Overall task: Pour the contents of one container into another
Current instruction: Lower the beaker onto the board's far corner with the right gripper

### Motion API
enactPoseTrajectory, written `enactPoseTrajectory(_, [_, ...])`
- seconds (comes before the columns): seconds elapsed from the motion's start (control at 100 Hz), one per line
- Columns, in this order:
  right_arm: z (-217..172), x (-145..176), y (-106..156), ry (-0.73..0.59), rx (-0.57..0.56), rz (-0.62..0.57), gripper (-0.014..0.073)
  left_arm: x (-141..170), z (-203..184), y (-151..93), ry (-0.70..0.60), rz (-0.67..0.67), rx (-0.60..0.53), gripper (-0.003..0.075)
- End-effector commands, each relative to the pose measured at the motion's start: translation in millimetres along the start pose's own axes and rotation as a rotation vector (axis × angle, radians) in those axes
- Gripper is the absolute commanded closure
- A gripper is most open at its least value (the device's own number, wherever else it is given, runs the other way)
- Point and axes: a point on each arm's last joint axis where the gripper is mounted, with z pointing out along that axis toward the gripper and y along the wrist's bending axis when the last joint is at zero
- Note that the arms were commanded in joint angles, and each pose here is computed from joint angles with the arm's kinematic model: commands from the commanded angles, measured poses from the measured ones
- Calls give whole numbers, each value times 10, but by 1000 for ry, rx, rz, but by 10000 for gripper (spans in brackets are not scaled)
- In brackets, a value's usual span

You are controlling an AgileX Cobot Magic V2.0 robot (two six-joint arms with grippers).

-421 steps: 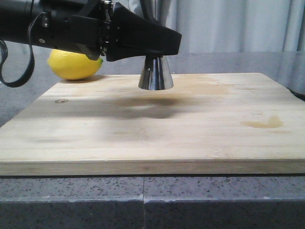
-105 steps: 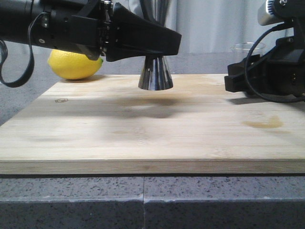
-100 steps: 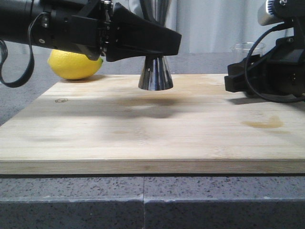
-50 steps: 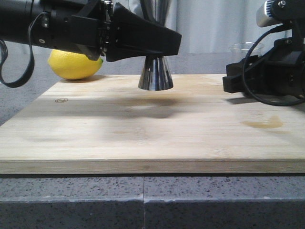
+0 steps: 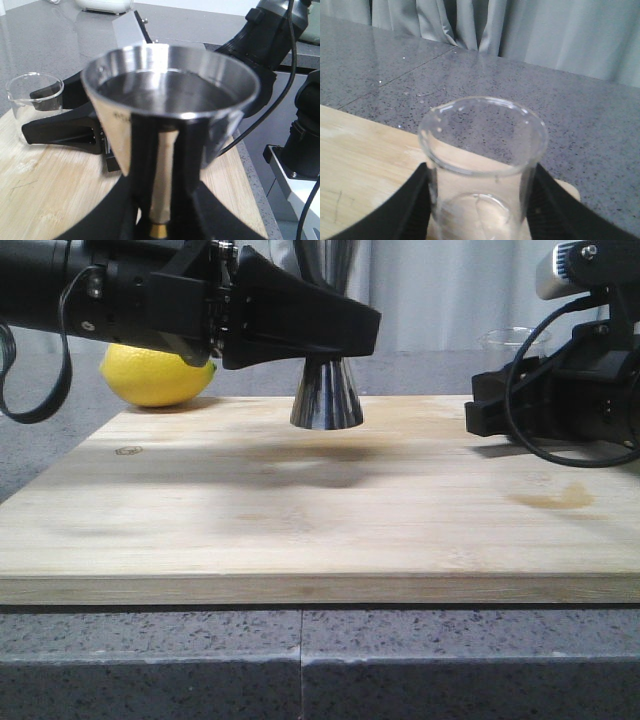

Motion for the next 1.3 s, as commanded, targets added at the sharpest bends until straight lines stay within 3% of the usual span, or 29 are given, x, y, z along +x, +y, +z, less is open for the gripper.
enactPoseTrajectory(0.0, [12, -93, -20, -40, -2, -8, 432, -340, -43, -195, -171, 49, 146, 739])
enactPoseTrajectory(0.12, [12, -93, -20, -40, -2, -8, 364, -340, -43, -195, -171, 49, 146, 739])
enactPoseTrajectory(0.44, [12, -93, -20, -40, -2, -8, 357, -340, -43, -195, -171, 49, 146, 739])
enactPoseTrajectory(0.71, [12, -93, -20, -40, -2, -8, 228, -340, -43, -195, -171, 49, 146, 739])
enactPoseTrajectory(1.29, [11, -81, -16, -24, -8, 28, 186, -340, -43, -195, -171, 49, 146, 739])
